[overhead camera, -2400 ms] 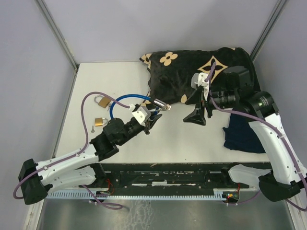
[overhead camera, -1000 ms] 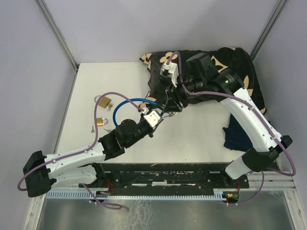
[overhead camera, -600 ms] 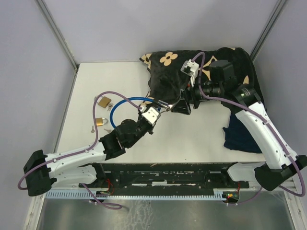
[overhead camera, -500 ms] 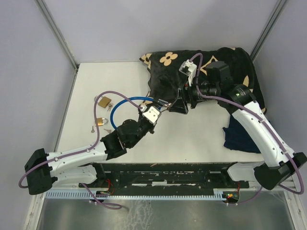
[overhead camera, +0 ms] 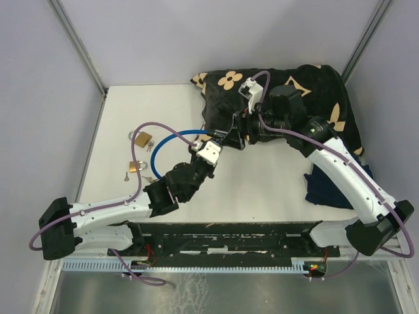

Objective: Lock with the key
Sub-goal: Lock the lock.

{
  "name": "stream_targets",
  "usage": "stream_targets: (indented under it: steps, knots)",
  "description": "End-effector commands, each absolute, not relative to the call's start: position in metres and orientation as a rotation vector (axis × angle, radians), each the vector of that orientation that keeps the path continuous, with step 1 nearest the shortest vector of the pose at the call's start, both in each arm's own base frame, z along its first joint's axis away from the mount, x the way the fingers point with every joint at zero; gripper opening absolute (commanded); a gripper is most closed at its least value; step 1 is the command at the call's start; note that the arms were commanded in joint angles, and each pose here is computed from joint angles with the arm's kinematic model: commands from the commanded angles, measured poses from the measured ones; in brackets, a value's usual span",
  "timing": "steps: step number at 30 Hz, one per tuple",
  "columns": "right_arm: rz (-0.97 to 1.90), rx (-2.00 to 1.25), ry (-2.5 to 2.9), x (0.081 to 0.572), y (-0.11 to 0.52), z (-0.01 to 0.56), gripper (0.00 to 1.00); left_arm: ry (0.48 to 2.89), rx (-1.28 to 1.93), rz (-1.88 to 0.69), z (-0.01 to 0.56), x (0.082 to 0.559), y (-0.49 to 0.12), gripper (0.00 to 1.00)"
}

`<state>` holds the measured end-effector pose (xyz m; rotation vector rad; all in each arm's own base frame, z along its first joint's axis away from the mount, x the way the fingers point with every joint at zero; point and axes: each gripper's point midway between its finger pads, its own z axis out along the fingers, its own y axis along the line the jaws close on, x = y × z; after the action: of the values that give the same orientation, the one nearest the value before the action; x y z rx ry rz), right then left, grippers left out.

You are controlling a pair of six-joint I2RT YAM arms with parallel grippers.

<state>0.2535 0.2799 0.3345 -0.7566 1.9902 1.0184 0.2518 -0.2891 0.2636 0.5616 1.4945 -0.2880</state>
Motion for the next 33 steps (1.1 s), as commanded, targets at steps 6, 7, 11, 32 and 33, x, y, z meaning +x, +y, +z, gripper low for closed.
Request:
stream_targets:
  steps: [6,7,11,32,33]
  knots:
    - [0.770,-0.671,2.012,0.278,0.272,0.336,0.76,1.424,0.370,-0.303,0.312,0.260,-0.283,0.03]
    - [0.758,-0.673,2.004,0.277,0.270,0.338,0.77,1.425,0.368,-0.297,0.312,0.261,-0.282,0.03]
    - [0.693,-0.681,1.972,0.275,0.256,0.348,0.76,1.426,0.371,-0.280,0.310,0.261,-0.279,0.03]
    - [1.034,-1.082,1.617,0.216,0.249,0.396,0.78,1.371,0.494,-0.393,0.319,0.236,-0.277,0.03]
    - [1.073,-1.098,1.585,0.213,0.253,0.399,0.78,1.366,0.505,-0.397,0.320,0.234,-0.276,0.03]
